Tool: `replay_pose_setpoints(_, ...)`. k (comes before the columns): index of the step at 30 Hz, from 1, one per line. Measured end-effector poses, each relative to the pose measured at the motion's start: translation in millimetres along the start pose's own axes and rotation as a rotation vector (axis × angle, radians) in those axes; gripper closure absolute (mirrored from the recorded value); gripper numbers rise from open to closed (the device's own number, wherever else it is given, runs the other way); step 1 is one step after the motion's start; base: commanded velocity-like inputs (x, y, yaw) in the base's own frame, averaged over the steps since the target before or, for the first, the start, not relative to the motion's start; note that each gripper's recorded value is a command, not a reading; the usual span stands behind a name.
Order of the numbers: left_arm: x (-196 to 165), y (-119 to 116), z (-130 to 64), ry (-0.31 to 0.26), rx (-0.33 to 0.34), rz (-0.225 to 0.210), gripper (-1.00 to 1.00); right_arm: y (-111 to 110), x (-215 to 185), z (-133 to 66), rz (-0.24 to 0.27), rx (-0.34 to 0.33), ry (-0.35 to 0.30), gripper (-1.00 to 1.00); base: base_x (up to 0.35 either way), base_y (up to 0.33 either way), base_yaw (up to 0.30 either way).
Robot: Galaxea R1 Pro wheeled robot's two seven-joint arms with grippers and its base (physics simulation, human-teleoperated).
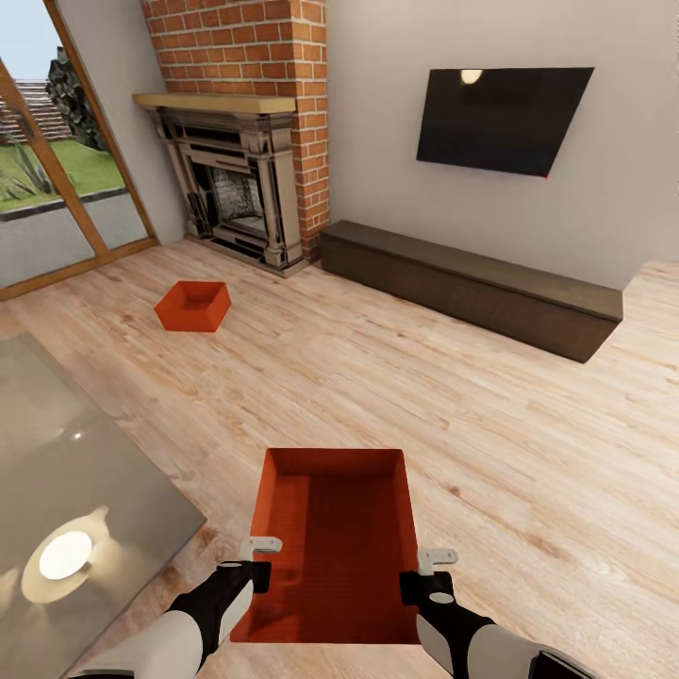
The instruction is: Move the two storage containers from the living room to the garage. In the garage, place one container on the floor and stack the other container on top of it (either order is fine).
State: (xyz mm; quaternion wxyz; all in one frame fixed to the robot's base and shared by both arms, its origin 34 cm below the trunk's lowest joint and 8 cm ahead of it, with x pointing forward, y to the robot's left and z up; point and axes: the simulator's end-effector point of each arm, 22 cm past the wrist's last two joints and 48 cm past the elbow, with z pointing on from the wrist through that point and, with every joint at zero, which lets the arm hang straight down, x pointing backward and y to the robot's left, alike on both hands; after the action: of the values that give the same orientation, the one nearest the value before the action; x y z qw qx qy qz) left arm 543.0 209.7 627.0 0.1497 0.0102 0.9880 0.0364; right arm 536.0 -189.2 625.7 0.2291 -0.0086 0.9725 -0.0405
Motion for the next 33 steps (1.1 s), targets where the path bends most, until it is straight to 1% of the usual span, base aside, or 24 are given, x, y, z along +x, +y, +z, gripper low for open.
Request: replay_pose_setpoints(33,-24,3,-16.0,-0.054,-0.001,-0.005,1.00,-1,-27,-12.0,0.003,0.003,-0.054,1.00,0.000,0.000,0.000)
